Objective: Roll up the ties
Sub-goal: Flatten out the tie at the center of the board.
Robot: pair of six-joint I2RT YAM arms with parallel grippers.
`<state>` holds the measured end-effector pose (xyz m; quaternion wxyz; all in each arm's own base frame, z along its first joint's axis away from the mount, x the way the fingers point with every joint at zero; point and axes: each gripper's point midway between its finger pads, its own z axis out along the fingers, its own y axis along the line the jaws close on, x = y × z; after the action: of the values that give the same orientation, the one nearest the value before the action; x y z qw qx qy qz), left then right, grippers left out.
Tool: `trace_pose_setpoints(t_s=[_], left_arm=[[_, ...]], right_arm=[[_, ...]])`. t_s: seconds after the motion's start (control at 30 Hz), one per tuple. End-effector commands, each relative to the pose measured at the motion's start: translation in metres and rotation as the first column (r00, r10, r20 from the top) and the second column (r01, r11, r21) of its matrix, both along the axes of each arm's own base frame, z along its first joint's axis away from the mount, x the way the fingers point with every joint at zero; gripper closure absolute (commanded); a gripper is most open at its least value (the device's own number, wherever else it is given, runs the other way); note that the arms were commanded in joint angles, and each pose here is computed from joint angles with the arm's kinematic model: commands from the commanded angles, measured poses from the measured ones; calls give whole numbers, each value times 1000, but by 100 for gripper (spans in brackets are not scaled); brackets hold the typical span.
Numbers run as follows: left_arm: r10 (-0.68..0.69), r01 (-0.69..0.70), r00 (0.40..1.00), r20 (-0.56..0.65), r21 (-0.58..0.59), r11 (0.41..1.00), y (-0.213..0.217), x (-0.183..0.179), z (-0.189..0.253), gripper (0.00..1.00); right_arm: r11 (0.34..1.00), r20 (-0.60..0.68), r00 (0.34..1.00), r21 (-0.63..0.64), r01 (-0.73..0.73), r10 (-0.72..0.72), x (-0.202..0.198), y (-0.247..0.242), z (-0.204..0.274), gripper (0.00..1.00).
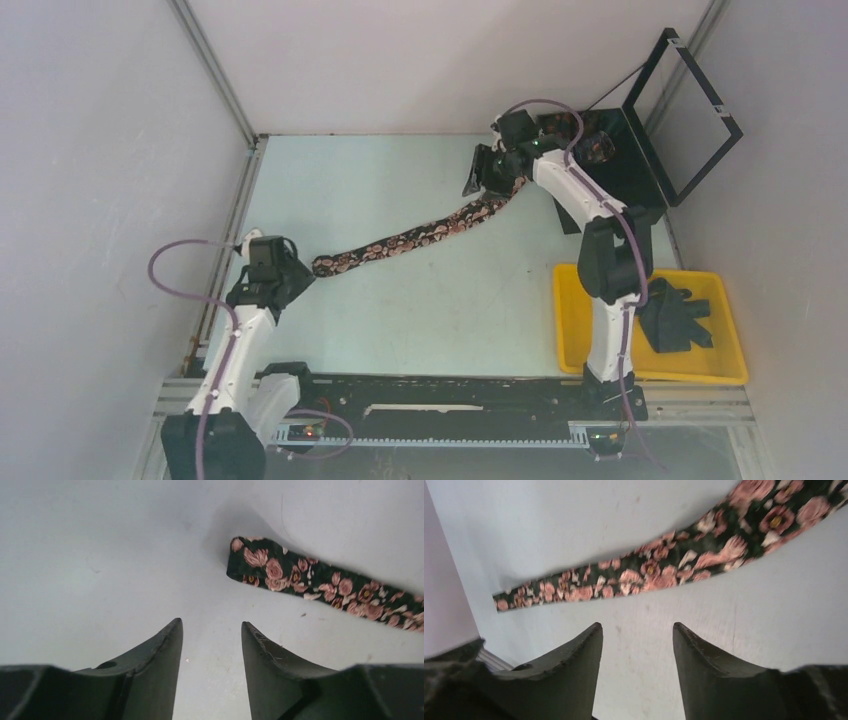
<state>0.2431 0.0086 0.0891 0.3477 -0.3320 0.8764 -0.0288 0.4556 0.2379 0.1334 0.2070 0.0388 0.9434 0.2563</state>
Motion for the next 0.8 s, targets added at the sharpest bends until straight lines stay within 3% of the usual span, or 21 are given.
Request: trace_pose_setpoints(t_s=[0.0,0.33,0.6,0.77], left_arm=[[42,-30,989,144,-86,996,7,18,17,46],[48,-25,982,181,-125,992,14,34,1,47],[52,-29,982,182,-128,991,16,42,-14,44],[49,-28,986,162,-133,991,15,46,-23,44]], right_arm=[[999,107,994,0,-34,34,-24,8,21,40],[983,155,972,-72,-169,179,-86,20,-6,36],[967,224,952,-195,-166,208,-108,4,-20,36],[966,260,941,-198,-169,218,-114,3,-24,36]])
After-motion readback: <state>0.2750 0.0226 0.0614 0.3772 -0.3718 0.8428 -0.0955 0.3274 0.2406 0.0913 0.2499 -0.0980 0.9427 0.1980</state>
